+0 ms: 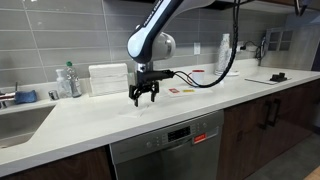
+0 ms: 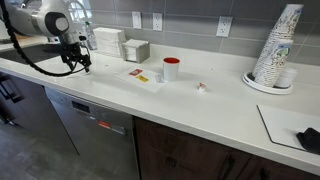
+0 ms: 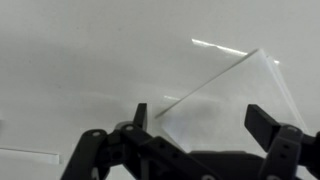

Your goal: Move one napkin from the left to the right

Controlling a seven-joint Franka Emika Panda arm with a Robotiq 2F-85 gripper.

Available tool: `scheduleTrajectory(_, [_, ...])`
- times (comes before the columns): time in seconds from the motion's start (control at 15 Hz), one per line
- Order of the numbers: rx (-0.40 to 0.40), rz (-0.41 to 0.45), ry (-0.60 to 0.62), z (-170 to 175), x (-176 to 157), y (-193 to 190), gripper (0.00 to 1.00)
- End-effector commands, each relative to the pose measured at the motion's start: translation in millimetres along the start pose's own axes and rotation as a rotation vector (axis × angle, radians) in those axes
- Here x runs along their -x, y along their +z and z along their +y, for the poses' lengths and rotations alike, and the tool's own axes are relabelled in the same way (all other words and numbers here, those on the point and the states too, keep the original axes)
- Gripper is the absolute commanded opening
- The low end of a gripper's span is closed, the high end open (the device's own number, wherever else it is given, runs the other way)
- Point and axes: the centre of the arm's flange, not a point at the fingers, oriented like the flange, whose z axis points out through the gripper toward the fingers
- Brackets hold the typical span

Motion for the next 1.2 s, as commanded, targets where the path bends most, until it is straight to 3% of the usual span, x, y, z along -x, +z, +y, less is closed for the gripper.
scheduleTrajectory(0.0, [0.009, 0.005, -0.017, 1.5, -13.3, 12.9, 1.0])
scheduleTrajectory(1.13, [0.014, -0.024, -0.071, 7.5, -30.0, 27.5, 0.7])
